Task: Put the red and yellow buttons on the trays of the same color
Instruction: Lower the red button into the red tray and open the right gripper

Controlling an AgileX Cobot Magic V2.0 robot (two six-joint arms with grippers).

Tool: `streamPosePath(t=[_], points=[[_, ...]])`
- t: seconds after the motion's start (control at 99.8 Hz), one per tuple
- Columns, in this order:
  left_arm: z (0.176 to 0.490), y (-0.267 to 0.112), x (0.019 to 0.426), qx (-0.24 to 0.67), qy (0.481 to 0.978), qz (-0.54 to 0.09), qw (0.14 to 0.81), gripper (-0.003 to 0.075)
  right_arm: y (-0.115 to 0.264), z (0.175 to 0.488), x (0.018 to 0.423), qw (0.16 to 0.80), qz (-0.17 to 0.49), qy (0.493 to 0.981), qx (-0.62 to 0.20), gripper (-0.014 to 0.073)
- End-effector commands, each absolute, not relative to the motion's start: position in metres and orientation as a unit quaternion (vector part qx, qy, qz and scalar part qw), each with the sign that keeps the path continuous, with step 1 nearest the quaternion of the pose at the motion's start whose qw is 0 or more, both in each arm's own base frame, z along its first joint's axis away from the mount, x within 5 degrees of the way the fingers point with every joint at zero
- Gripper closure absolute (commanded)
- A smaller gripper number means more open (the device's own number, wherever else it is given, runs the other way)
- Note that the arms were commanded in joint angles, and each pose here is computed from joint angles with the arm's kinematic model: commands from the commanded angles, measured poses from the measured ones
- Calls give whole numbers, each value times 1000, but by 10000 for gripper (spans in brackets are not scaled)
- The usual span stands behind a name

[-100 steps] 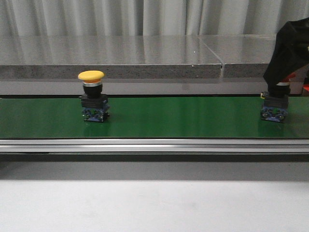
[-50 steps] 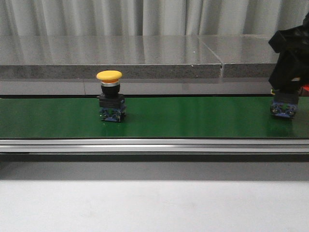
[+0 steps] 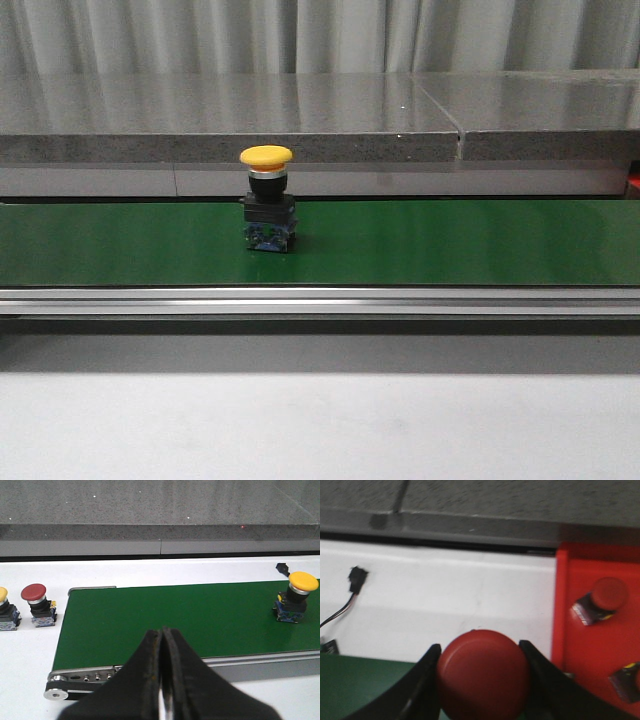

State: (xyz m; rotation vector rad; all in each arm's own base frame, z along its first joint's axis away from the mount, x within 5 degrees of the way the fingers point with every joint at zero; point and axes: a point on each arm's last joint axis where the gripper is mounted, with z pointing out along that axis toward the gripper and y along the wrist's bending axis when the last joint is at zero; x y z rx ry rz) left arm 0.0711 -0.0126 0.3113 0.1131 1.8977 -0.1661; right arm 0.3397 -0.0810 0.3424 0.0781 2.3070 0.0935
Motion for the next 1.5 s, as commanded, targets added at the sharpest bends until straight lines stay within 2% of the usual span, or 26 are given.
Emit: streamPosePath(t=[0.0, 0.241, 0.601, 1.053, 1.403, 1.494], points=[[325, -14, 73, 49, 786, -81, 611, 739, -107, 370, 340, 452, 17, 890, 65, 391], [325, -14, 73, 49, 786, -81, 611, 739, -161, 365, 363, 465, -8, 876, 125, 391], [325, -14, 73, 49, 786, -81, 611, 739, -216, 324, 403, 454, -23, 876, 163, 391], [325, -14, 73, 49, 786, -81, 611, 739, -238, 255, 434, 427, -25, 885, 185, 391], [325, -14, 73, 49, 785, -81, 612, 739, -244, 229, 441, 415, -26, 888, 194, 387], [325, -14, 73, 49, 785, -81, 612, 739, -244, 229, 441, 417, -25, 887, 196, 316]])
